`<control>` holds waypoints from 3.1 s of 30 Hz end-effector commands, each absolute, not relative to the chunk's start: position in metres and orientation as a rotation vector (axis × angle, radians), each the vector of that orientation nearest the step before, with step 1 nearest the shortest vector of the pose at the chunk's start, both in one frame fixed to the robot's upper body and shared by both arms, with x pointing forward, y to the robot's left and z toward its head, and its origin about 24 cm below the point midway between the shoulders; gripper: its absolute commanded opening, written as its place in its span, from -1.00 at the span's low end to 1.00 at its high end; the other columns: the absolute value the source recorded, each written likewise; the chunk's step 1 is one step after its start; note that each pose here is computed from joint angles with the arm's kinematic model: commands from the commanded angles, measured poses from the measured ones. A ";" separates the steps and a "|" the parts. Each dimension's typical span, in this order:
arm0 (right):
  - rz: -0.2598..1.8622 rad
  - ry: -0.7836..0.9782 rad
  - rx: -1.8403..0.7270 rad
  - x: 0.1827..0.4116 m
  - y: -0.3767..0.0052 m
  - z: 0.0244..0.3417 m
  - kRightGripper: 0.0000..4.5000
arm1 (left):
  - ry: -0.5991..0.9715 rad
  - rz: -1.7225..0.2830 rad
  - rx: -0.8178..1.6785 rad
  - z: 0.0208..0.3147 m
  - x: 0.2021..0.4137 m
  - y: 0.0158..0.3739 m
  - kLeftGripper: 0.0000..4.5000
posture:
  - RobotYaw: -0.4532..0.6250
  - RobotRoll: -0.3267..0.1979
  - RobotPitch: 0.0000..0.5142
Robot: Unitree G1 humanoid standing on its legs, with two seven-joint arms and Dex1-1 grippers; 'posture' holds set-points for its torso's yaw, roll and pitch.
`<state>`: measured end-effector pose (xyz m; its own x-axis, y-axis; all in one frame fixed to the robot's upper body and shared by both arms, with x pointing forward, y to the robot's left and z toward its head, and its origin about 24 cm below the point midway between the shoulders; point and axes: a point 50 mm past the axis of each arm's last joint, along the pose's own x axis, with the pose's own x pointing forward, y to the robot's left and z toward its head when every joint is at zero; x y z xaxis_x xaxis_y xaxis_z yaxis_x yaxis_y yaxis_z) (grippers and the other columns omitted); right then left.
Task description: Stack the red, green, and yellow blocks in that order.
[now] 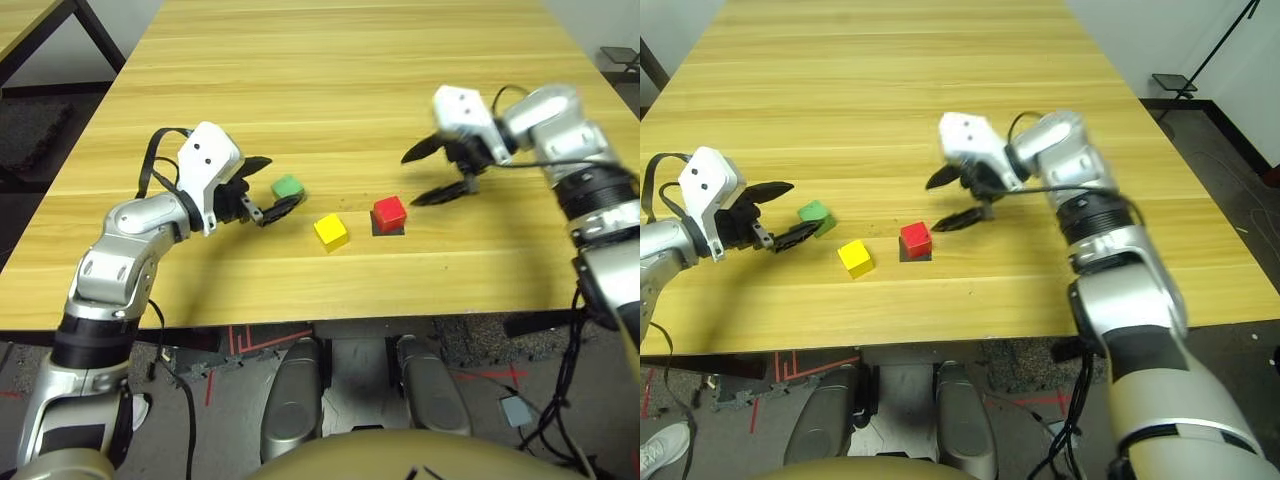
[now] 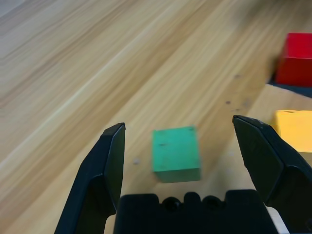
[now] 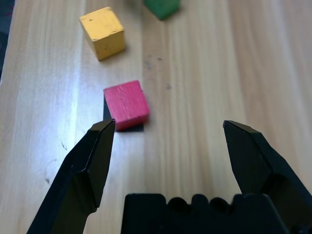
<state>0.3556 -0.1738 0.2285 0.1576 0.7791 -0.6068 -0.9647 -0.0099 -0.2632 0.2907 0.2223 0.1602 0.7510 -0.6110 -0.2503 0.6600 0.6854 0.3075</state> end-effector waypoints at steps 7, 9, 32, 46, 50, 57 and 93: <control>1.399 0.324 -0.636 0.334 -0.176 0.221 0.98 | 0.217 -0.781 0.372 0.132 0.305 0.207 1.00 | 0.25 -0.14 -0.65; 1.396 0.324 -0.633 0.332 -0.176 0.221 0.98 | 0.223 -0.781 0.373 0.128 0.307 0.206 1.00 | 0.23 -0.14 -0.64; 1.365 0.313 -0.600 0.324 -0.176 0.217 1.00 | 0.344 -0.718 0.366 0.104 0.320 0.216 0.83 | 0.16 -0.08 -0.69; 1.351 0.315 -0.595 0.321 -0.185 0.213 1.00 | 0.314 -0.890 0.360 0.135 0.326 0.193 -0.07 | 0.15 -0.05 -0.75; 1.364 0.323 -0.583 0.318 -0.193 0.211 1.00 | 0.267 -0.973 0.388 0.170 0.333 0.174 -0.07 | 0.15 -0.01 -0.78; 1.381 0.340 -0.553 0.308 -0.200 0.204 1.00 | 0.269 -1.211 0.377 0.186 0.329 0.124 -0.07 | 0.09 0.05 -0.77; 1.273 0.389 -0.514 0.295 -0.212 0.193 1.00 | 0.328 -1.245 0.324 0.133 0.330 0.078 -0.07 | -0.06 0.09 -0.65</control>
